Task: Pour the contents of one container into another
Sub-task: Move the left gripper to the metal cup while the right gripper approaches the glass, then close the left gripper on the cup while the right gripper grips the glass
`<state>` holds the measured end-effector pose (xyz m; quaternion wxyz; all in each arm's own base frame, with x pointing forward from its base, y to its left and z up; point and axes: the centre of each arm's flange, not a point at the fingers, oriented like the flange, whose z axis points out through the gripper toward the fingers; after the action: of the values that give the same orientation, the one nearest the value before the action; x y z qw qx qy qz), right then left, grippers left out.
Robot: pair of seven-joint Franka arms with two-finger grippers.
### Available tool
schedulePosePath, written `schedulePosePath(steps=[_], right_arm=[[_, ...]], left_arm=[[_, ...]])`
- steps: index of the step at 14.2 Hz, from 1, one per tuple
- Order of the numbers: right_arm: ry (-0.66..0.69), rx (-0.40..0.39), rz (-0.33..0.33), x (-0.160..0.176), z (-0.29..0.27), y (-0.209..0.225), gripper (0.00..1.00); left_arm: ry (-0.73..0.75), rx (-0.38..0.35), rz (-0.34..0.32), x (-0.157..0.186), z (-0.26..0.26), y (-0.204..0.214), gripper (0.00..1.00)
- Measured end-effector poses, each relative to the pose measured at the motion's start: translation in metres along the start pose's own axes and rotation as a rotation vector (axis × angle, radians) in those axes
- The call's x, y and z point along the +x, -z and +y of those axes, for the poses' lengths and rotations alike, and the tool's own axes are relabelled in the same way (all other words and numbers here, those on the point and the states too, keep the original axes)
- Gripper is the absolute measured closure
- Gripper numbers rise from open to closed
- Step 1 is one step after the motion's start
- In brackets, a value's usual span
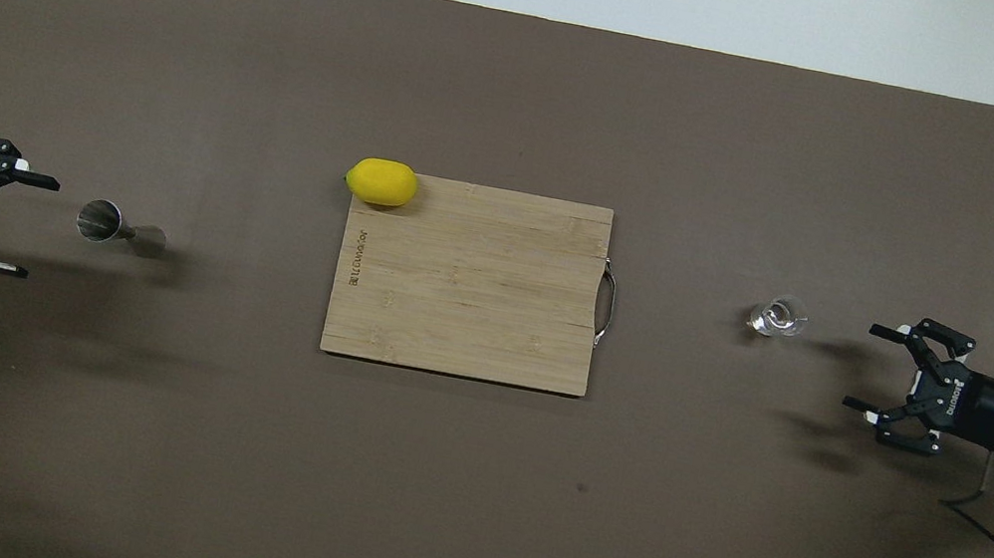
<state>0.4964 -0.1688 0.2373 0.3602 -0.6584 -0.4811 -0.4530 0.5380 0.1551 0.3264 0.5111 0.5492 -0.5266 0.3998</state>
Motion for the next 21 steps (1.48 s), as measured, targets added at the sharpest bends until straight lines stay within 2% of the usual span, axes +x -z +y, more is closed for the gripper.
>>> schedulePosePath(steps=[3, 5, 8, 13, 21], right_arm=[[0.035, 0.037, 0.019, -0.002, 0.007, -0.02, 0.0], [0.061, 0.059, 0.029, -0.003, 0.018, -0.028, 0.0], [0.097, 0.081, 0.004, -0.006, 0.034, -0.017, 0.0], [0.104, 0.113, 0.037, -0.02, 0.054, -0.028, 0.0], [0.11, 0.159, 0.063, -0.023, 0.057, -0.053, 0.0]], left_arm=[[0.003, -0.005, 0.032, -0.03, -0.003, -0.003, 0.0], [0.011, 0.038, 0.04, -0.045, -0.005, 0.006, 0.0], [0.029, 0.077, 0.059, -0.068, -0.004, 0.018, 0.0], [-0.033, 0.087, 0.127, -0.058, -0.022, -0.008, 0.0], [-0.122, 0.104, 0.11, -0.066, -0.026, -0.018, 0.0]])
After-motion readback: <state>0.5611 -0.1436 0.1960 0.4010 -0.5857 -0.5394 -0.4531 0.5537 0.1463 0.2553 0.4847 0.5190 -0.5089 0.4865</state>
